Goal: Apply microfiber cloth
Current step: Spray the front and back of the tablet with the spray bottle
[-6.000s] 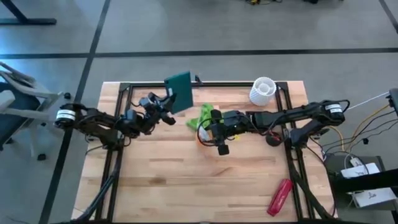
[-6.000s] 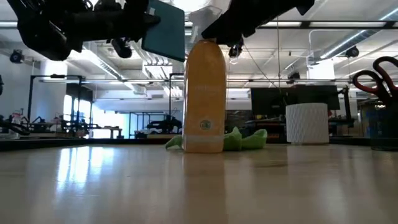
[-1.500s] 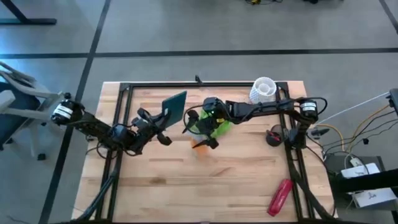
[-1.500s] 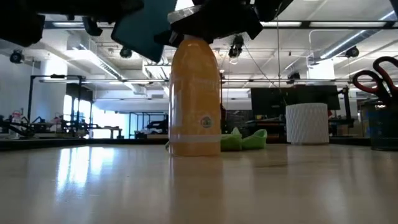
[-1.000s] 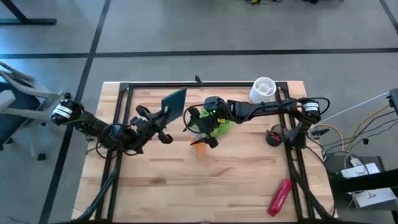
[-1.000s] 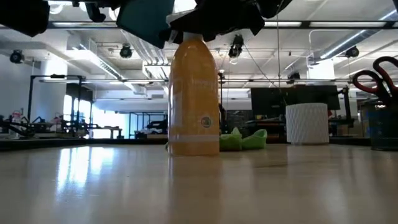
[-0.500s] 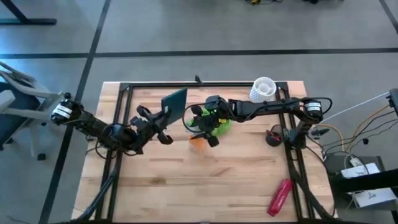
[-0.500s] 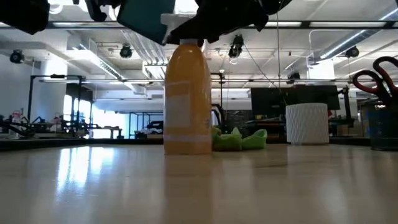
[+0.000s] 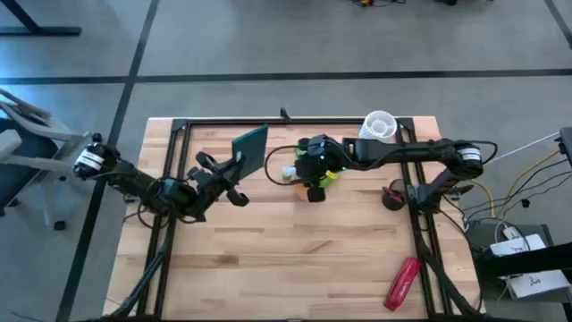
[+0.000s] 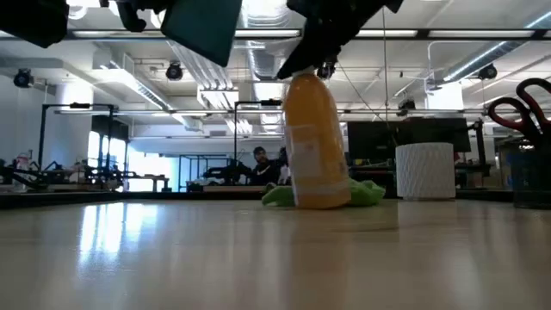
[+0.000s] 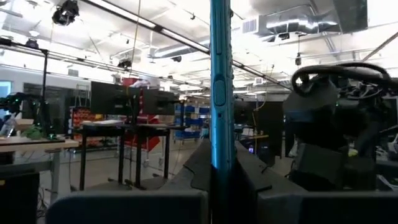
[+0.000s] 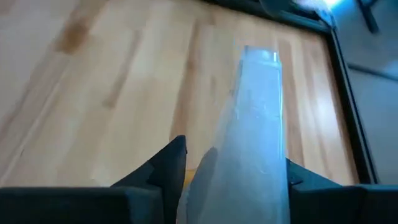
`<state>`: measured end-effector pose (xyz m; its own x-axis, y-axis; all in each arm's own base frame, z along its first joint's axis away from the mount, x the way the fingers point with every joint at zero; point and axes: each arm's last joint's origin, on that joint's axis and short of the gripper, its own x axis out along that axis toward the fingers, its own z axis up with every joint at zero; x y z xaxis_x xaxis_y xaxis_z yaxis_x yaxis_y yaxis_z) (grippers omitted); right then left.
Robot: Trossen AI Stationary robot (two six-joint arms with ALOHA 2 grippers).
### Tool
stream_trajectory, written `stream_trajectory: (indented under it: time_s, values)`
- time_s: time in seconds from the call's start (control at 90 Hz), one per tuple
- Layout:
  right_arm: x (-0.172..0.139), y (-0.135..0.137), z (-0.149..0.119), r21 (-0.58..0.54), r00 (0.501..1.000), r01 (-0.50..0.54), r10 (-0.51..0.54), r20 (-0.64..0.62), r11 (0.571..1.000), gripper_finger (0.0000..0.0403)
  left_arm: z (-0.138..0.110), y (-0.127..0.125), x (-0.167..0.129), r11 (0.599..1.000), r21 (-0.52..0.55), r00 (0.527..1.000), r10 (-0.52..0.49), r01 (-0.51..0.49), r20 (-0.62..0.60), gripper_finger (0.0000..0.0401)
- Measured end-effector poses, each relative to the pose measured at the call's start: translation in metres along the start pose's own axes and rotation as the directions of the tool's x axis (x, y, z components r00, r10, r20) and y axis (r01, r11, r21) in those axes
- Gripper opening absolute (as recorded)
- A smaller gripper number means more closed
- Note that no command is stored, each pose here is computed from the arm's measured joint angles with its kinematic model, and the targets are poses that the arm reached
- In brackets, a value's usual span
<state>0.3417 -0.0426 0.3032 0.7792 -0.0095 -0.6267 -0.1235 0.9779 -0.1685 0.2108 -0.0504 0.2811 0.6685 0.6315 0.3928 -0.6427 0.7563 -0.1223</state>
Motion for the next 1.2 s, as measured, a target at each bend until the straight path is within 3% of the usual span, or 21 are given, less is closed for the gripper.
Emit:
stream_trajectory:
  time_s: [0.256, 0.422, 0.578, 0.744, 0.878, 1.078, 1.2]
  values:
    - [-0.044, 0.009, 0.000, 0.149, 0.999, 0.030, -0.033, 0.013, 0.988, 0.0110, 0.000, 0.000, 0.000, 1.000, 0.002, 1.000, 0.002, -0.002, -0.001, 0.0008]
    - [-0.069, 0.017, -0.022, 0.266, 0.981, 0.191, -0.194, -0.013, 0.945, 0.0115, 0.000, 0.001, 0.000, 1.000, 0.007, 1.000, 0.021, -0.021, -0.012, 0.0008]
    - [-0.090, 0.027, -0.051, 0.431, 0.925, 0.364, -0.373, -0.067, 0.826, 0.0110, 0.000, 0.001, 0.000, 1.000, 0.009, 1.000, 0.021, -0.021, -0.013, 0.0008]
    - [-0.109, 0.038, -0.079, 0.618, 0.887, 0.397, -0.457, -0.068, 0.678, 0.0110, -0.004, -0.001, 0.000, 1.000, 0.008, 0.999, 0.011, -0.010, -0.034, 0.0008]
    - [-0.117, 0.043, -0.098, 0.658, 0.841, 0.460, -0.529, -0.110, 0.596, 0.0134, -0.011, -0.004, -0.001, 1.000, 0.025, 0.995, 0.020, -0.018, -0.095, 0.0008]
    - [-0.112, 0.044, -0.108, 0.633, 0.824, 0.508, -0.544, -0.159, 0.584, 0.0164, -0.016, -0.005, -0.001, 0.999, 0.029, 0.992, 0.018, -0.014, -0.127, 0.0008]
    - [-0.111, 0.045, -0.107, 0.599, 0.831, 0.511, -0.531, -0.163, 0.617, 0.0166, -0.016, -0.005, -0.001, 0.999, 0.039, 0.991, 0.020, -0.015, -0.129, 0.0008]
